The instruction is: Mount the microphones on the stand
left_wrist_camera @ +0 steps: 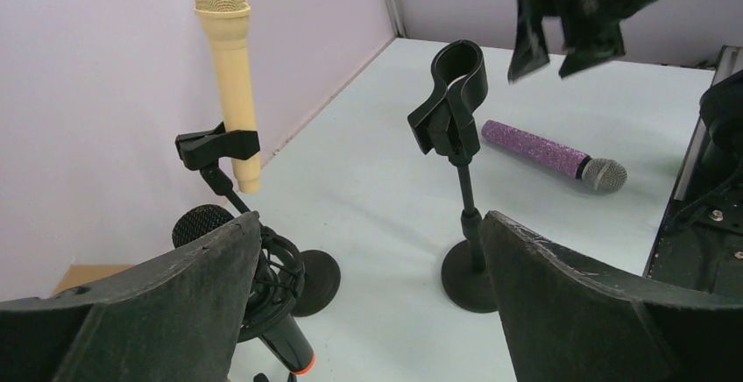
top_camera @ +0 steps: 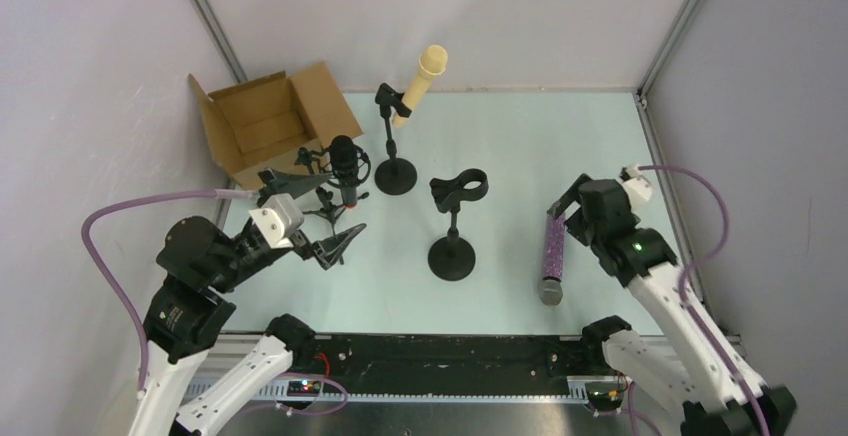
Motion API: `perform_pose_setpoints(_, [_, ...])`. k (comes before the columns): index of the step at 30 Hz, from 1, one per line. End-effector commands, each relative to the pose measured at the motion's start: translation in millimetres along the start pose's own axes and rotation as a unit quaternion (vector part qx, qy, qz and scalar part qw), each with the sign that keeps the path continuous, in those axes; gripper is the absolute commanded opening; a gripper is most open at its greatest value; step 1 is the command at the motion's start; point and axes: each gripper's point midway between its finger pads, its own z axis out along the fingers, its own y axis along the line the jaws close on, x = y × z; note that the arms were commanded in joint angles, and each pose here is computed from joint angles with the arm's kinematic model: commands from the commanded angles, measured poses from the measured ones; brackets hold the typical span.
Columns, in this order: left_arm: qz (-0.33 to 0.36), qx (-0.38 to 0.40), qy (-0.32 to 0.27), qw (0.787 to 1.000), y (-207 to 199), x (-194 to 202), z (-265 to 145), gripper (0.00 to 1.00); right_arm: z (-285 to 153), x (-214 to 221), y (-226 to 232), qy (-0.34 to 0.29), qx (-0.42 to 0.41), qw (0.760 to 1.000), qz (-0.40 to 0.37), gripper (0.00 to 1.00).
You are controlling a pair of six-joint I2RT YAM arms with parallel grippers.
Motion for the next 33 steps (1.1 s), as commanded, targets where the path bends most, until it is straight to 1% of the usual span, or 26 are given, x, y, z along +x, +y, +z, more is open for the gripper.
perform_pose_setpoints(1, [0.015, 0.008, -0.021, 1.0, 0, -16, 0, 1.0, 38, 36, -41, 0.064, 0.077, 0.992, -0.073, 0.99])
perform_pose_setpoints(6, [0.016, 0.014, -0.028, 0.999, -3, -20, -3, 1.0, 56, 47, -56, 0.082, 0.115, 0.985, -0.098, 0.99])
perform_pose_setpoints(8, [0.019, 0.01, -0.027, 0.999, -1, -20, -3, 1.0, 61, 60, -64, 0.109, 0.131, 0.98, -0.106, 0.99])
perform_pose_setpoints(12, [0.028, 0.01, -0.026, 0.999, -2, -16, -4, 1.0, 68, 84, -68, 0.156, 0.124, 0.972, -0.125, 0.96])
perform_pose_setpoints(16, [0.03, 0.013, -0.025, 0.999, -3, -14, -4, 1.0, 76, 101, -74, 0.184, 0.118, 0.966, -0.142, 0.93])
perform_pose_setpoints(21, [0.028, 0.016, -0.026, 0.999, -3, -17, -3, 0.98, 86, 121, -73, 0.229, 0.101, 0.957, -0.149, 0.85])
perform_pose_setpoints(25, [0.031, 0.012, -0.026, 0.999, -2, -17, -4, 0.98, 92, 130, -75, 0.248, 0.101, 0.951, -0.156, 0.78])
perform_pose_setpoints(27, [0.034, 0.01, -0.027, 0.999, -2, -18, -4, 0.98, 92, 132, -78, 0.251, 0.105, 0.949, -0.16, 0.73])
perform_pose_setpoints(29, [0.036, 0.009, -0.028, 0.999, -1, -19, -5, 0.98, 92, 133, -81, 0.251, 0.108, 0.948, -0.164, 0.66])
perform_pose_setpoints(31, [0.037, 0.01, -0.03, 0.999, -1, -20, -5, 0.98, 91, 133, -83, 0.248, 0.11, 0.948, -0.168, 0.55])
perform_pose_setpoints(33, [0.037, 0.012, -0.034, 0.999, -2, -24, -5, 0.98, 90, 130, -83, 0.242, 0.112, 0.949, -0.168, 0.35])
